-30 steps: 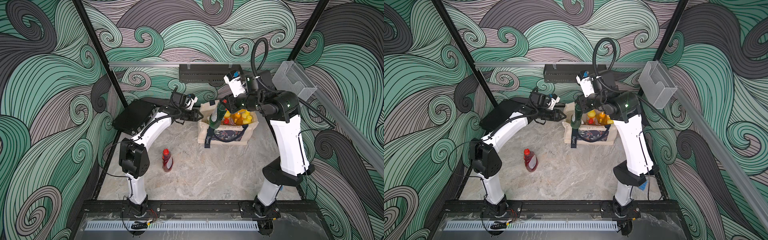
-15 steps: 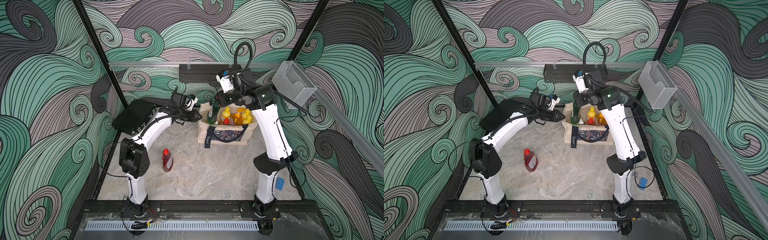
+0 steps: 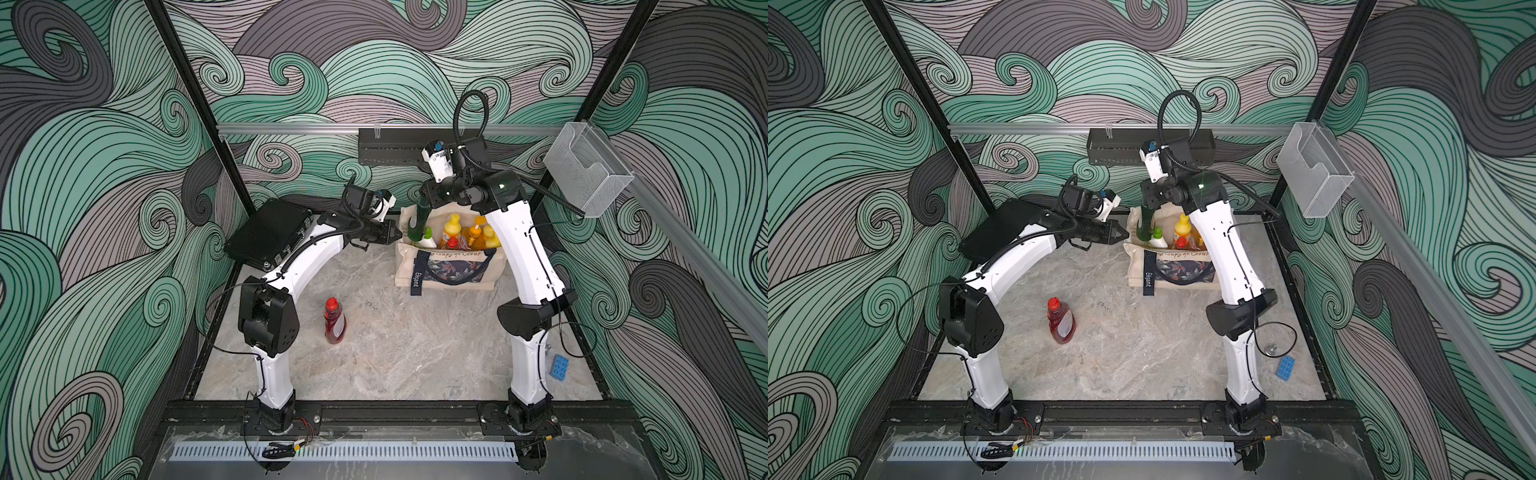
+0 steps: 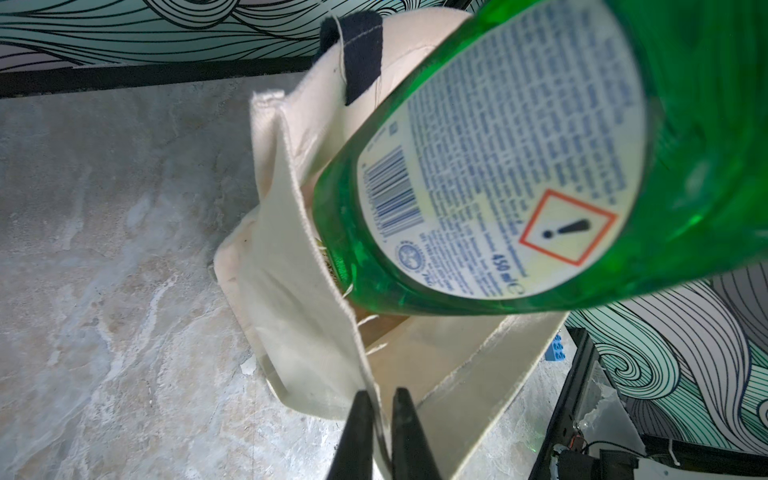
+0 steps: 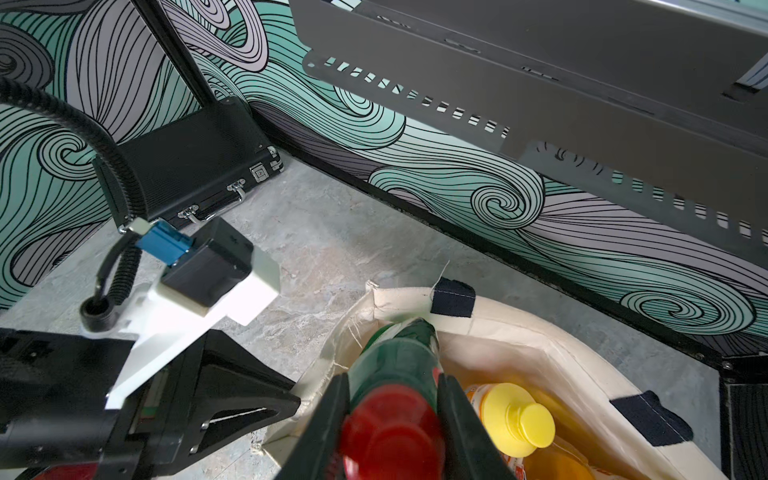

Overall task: Pack dish soap into the shopping bag
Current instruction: Place the bottle of dish soap in the shopping bag.

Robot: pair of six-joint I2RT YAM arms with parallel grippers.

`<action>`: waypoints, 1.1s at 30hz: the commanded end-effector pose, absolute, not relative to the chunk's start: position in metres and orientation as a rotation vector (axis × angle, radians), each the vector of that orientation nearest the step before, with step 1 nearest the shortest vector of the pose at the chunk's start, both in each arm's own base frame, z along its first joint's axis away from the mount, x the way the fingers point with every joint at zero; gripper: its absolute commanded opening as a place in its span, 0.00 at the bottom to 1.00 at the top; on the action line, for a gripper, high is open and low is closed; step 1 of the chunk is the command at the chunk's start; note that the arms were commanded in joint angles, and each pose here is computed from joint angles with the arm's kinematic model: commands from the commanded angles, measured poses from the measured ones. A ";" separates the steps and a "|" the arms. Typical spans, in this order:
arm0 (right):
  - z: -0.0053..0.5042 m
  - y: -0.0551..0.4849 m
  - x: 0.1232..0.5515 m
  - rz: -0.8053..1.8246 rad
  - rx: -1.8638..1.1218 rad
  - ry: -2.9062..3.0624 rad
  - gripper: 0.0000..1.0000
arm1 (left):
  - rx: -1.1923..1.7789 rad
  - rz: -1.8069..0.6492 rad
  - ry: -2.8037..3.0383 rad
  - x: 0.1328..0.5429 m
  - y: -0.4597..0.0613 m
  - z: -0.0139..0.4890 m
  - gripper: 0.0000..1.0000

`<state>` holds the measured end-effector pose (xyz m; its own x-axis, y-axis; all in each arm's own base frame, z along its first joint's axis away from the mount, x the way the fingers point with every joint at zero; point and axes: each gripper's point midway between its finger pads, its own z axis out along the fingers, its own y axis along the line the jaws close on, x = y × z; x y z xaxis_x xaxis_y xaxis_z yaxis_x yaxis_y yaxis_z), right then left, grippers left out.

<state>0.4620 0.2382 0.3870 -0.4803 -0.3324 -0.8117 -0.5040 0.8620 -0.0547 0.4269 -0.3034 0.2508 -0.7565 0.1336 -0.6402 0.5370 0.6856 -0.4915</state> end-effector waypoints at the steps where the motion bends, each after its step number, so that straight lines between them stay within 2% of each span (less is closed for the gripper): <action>1: 0.431 0.248 0.469 0.305 -0.576 1.950 0.00 | 0.538 -0.914 2.313 0.423 -0.303 0.259 0.06; 6: 0.421 0.252 0.469 0.323 -0.583 1.978 0.00 | 0.539 -0.910 2.300 0.423 -0.303 0.263 0.00; 33: 0.338 0.266 0.494 0.339 -0.576 2.118 0.00 | 0.546 -0.925 2.280 0.422 -0.305 0.273 0.00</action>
<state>0.4821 0.2578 0.2989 -0.5956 -0.3498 -0.7231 -0.5180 0.8553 0.0130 0.4257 -0.3027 0.2524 -0.7581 0.1380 -0.6373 0.5369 0.6867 -0.4900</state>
